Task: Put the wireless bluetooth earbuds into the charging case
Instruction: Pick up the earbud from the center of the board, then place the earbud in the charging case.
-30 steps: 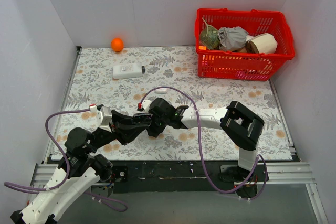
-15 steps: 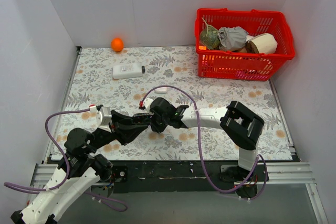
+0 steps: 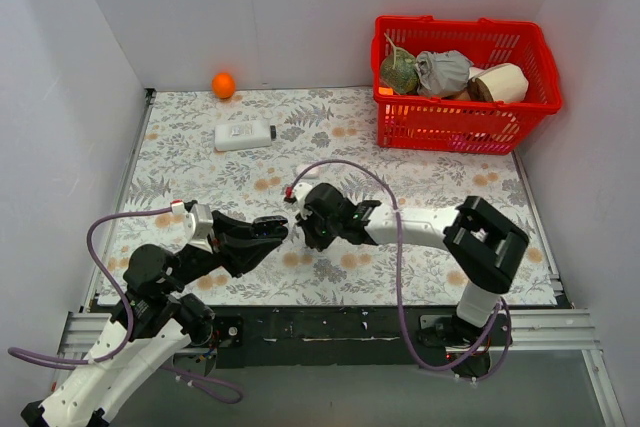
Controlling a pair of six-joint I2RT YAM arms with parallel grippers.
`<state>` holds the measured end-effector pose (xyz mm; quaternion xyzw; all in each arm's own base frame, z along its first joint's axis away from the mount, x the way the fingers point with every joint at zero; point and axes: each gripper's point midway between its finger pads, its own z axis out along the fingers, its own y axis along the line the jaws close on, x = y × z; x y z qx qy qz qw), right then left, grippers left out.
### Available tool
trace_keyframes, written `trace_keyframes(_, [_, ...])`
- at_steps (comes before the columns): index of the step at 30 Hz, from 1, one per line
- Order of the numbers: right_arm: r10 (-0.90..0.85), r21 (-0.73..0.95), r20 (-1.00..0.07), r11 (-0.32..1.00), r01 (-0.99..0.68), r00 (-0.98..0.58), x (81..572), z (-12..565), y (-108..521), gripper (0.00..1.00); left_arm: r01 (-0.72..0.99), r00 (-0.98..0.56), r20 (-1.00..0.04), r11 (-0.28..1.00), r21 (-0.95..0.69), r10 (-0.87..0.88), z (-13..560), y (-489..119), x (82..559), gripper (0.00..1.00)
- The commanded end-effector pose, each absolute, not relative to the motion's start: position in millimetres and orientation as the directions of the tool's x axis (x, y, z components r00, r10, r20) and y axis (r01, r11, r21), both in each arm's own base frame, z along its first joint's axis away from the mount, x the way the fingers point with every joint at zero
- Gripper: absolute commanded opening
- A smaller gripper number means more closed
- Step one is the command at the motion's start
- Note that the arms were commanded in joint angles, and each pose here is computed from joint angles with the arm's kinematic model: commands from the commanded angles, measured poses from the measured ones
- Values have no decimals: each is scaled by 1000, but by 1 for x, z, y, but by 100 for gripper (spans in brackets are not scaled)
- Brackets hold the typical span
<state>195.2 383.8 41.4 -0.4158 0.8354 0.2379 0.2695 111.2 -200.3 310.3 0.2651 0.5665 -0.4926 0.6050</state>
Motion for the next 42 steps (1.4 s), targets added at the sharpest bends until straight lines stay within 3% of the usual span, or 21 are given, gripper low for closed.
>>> trace_keyframes(1, [-432,207,-753,561,-801,-497,206,100,370,1,899,-100,-944,378,-221,-314,318,-198,111,0])
trace_keyframes(5, [-296,238,-841,550,-801,-453,206,155,352,1,896,-97,-941,384,-225,-325,320,-198,114,0])
trace_keyframes(9, [-132,214,-942,471,-856,-308,193,259,339,1,892,-81,-934,394,-224,-348,323,-200,121,0])
trace_keyframes(15, [-40,135,-986,400,-906,-164,160,347,302,1,893,-54,-934,402,-204,-353,329,-214,140,0])
trace_keyframes(20, [7,78,-997,228,-971,-78,116,400,286,1,953,-76,-952,259,-157,-296,332,-243,135,0])
trace_keyframes(26, [46,23,-999,56,-998,-21,76,425,273,1,990,-130,-973,36,-140,-191,331,-273,122,0])
trace_keyframes(33, [-37,34,-999,65,-997,-37,82,398,278,1,971,-186,-980,-166,-172,-73,326,-289,110,0])
trace_keyframes(42, [-81,55,-995,59,-997,-60,89,387,290,1,948,-228,-974,-228,-224,10,314,-295,110,0])
